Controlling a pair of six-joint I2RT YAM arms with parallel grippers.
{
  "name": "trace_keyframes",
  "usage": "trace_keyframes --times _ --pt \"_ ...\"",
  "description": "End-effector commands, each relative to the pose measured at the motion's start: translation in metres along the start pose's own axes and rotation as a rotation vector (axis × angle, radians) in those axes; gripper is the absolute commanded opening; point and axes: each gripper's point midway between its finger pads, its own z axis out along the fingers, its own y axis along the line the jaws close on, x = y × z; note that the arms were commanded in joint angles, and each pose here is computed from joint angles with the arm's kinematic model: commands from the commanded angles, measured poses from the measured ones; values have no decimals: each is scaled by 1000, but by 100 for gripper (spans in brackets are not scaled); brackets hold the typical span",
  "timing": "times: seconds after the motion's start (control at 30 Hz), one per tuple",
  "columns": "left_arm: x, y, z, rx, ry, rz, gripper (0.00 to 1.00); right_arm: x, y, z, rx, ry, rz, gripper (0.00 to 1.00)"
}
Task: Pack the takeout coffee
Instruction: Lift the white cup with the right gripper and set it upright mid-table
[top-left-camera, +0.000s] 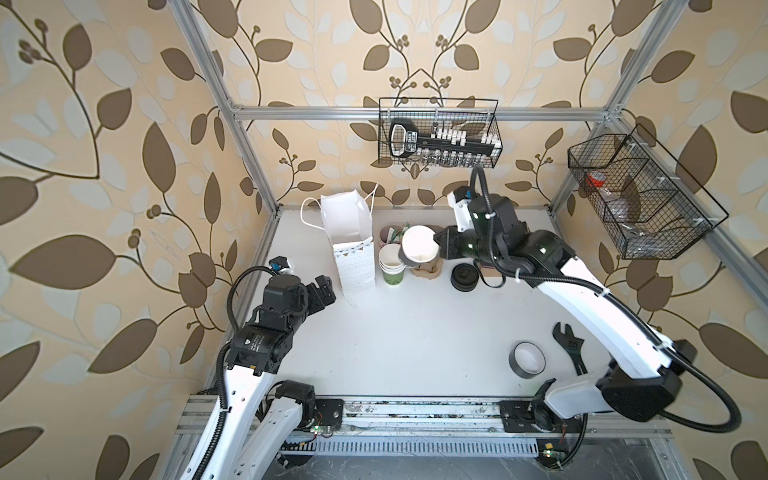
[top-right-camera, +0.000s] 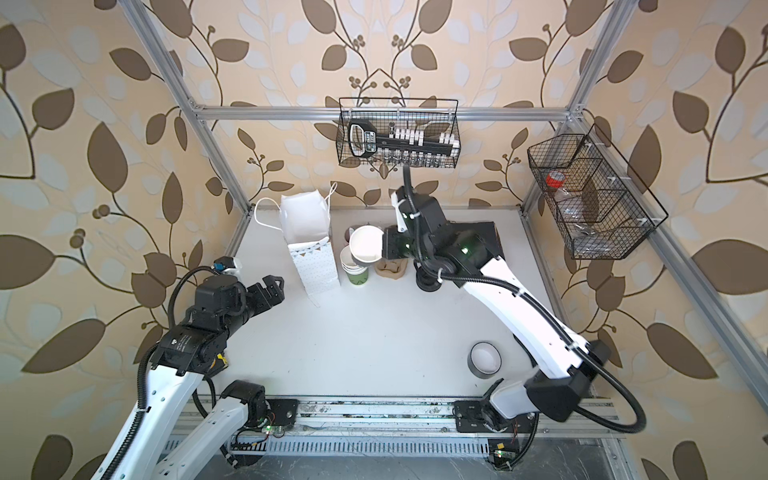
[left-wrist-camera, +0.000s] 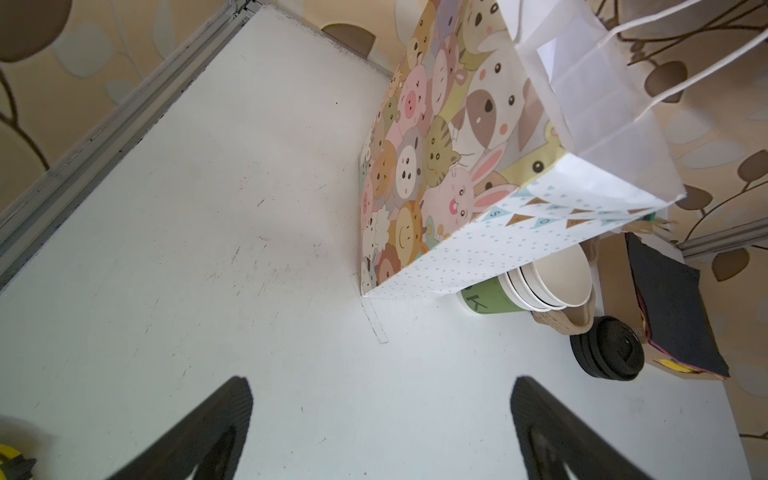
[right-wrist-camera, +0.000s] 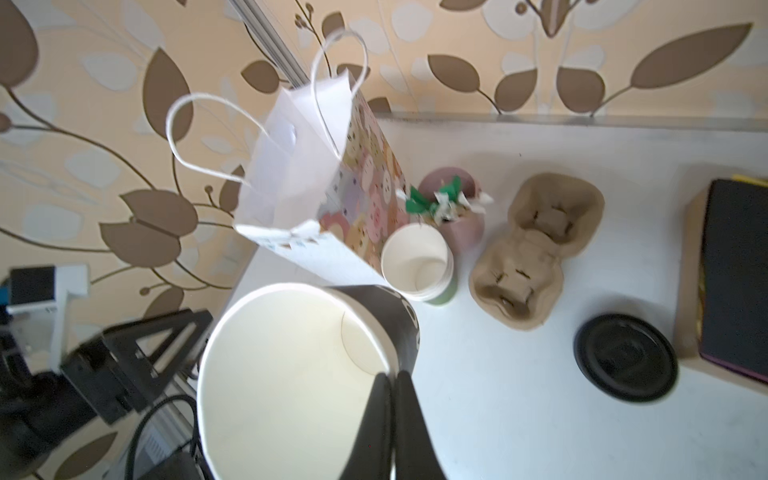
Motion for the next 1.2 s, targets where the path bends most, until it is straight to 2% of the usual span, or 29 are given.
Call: trace_keyframes --times 0.0,0.2,0.3,0.57,0.7,0.73,0.9,1.17 --pt "-9 -8 -9 31 -31 8 99 41 -26 3 53 35 -3 0" --pt "-6 -10 -8 49 -25 7 99 124 -87 4 182 95 15 0" --pt "-3 -12 -7 59 -13 8 99 154 -105 14 196 124 42 0" --pt "0 -14 -5 70 2 11 99 208 -127 42 222 212 85 0" --pt "0 -15 -4 72 3 11 99 214 -130 45 228 216 96 0" --pt "0 -15 -4 72 6 12 99 213 -130 45 229 212 101 3" --pt "0 -15 -4 73 5 12 99 202 -129 36 237 180 109 29" --pt "0 -16 -5 78 5 12 99 163 -126 15 265 120 59 59"
